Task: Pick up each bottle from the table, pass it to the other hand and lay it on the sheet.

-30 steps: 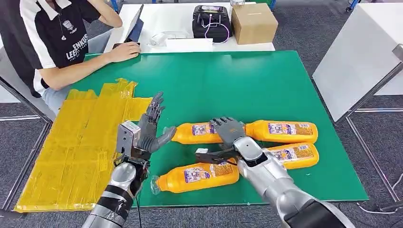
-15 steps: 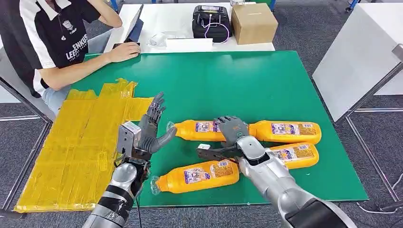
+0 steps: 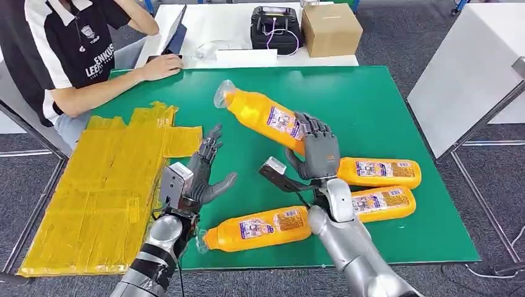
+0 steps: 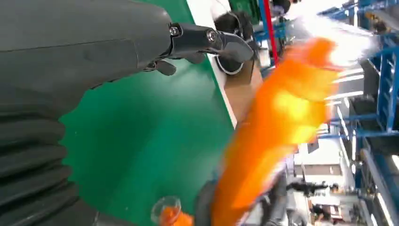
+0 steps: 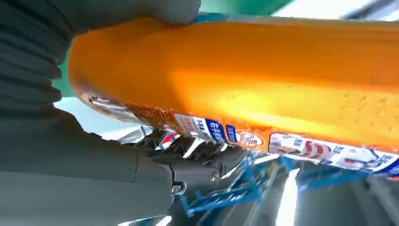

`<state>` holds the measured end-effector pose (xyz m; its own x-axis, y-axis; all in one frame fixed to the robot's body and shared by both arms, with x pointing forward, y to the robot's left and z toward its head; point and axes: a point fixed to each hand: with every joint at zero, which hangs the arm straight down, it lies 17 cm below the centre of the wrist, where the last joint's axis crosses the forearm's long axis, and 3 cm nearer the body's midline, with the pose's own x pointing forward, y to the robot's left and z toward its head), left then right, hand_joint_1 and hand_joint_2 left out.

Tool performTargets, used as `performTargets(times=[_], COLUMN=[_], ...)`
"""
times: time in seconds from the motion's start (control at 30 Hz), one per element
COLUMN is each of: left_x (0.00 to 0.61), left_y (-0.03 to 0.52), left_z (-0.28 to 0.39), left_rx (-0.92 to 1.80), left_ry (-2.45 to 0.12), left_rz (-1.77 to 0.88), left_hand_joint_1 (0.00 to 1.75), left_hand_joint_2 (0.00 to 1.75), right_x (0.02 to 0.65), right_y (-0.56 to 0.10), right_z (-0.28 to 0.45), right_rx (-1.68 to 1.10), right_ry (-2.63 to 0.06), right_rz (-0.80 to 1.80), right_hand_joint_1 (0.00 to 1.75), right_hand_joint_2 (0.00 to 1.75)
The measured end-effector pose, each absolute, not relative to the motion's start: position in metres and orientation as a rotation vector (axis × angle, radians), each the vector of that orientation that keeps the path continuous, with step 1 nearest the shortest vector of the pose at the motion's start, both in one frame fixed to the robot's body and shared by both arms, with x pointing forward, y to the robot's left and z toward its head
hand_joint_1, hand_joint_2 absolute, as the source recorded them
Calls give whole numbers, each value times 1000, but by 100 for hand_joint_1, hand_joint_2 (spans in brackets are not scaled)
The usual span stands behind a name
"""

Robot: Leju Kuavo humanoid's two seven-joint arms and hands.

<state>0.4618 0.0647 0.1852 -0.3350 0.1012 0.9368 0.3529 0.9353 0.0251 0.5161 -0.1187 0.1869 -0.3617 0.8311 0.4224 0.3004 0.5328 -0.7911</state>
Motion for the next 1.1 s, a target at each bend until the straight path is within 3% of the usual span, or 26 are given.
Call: performTargets(times=[0.27, 0.6, 0.8, 1.1], left_x=[453, 448, 445, 457], left_y=[41, 29, 13, 7], left_z=[188, 191, 204, 214], left_rx=[-355, -376, -427, -439], left_ry=[-1907, -1911, -1929, -1929], left_rz=[-324, -357, -394, -407], left_hand_joint_1=[0, 0, 0, 0], left_hand_joint_2=[175, 175, 175, 175], right_x=[507, 495, 471, 428], right_y=[-139, -108, -42, 24], right_z=[208, 201, 183, 164], right_rx=[-898, -463, -8, 197], right_ry=[-1954, -1994, -1961, -1953], right_rz=[587, 463, 535, 759], right_hand_joint_1=[175, 175, 175, 175], right_hand_joint_2=[175, 175, 175, 175])
